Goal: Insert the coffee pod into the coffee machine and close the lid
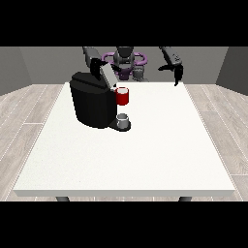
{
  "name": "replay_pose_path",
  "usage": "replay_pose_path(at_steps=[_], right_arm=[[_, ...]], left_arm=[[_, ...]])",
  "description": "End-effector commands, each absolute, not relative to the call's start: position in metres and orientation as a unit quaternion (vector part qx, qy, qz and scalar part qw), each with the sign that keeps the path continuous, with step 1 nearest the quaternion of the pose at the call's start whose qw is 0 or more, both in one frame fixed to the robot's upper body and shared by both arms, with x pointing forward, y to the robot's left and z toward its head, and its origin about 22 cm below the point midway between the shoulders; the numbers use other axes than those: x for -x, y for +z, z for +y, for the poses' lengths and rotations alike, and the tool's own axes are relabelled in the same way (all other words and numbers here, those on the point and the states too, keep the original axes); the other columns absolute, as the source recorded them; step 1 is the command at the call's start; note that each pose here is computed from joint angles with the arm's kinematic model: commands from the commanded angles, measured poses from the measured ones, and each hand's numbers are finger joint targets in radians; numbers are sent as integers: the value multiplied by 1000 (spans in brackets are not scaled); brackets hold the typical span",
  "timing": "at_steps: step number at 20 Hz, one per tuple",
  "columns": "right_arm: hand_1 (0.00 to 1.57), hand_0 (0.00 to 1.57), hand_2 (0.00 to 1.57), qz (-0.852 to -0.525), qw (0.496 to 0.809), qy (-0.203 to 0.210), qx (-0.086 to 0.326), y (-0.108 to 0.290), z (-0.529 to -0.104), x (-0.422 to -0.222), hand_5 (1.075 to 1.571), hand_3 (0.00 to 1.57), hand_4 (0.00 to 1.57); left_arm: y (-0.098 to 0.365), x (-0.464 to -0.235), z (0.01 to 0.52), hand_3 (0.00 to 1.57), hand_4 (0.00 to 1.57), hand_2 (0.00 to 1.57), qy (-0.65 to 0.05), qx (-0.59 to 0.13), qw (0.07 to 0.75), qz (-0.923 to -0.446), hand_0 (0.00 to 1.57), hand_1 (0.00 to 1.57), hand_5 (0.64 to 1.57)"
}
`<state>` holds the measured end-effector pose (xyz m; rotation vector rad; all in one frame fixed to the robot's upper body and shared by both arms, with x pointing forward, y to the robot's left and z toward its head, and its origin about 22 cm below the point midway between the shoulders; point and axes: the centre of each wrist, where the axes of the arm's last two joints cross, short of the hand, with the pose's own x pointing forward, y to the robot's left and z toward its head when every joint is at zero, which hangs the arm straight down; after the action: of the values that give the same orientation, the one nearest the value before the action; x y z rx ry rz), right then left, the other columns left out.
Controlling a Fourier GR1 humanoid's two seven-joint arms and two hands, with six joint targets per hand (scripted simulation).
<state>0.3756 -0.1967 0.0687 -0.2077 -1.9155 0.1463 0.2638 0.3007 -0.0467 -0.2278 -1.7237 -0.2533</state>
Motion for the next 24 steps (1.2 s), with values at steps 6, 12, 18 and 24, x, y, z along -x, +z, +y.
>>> replay_pose_path(at_steps=[6,12,18,24], right_arm=[[0,0,0,-808,578,82,78,67,-166,-382,1571,0,427],[0,0,0,-826,544,114,95,85,-167,-399,1571,0,364],[0,0,0,-813,559,134,95,92,-114,-393,1571,0,374],[0,0,0,-834,511,170,121,152,-100,-416,1571,0,444]], left_arm=[[-51,-270,309,0,381,0,-98,94,645,-752,0,0,1571],[-35,-285,288,0,369,0,-116,113,627,-762,0,0,1571],[-62,-271,309,0,385,0,-100,110,654,-741,0,0,1571],[-42,-295,307,0,319,0,-114,128,637,-752,0,0,1571]])
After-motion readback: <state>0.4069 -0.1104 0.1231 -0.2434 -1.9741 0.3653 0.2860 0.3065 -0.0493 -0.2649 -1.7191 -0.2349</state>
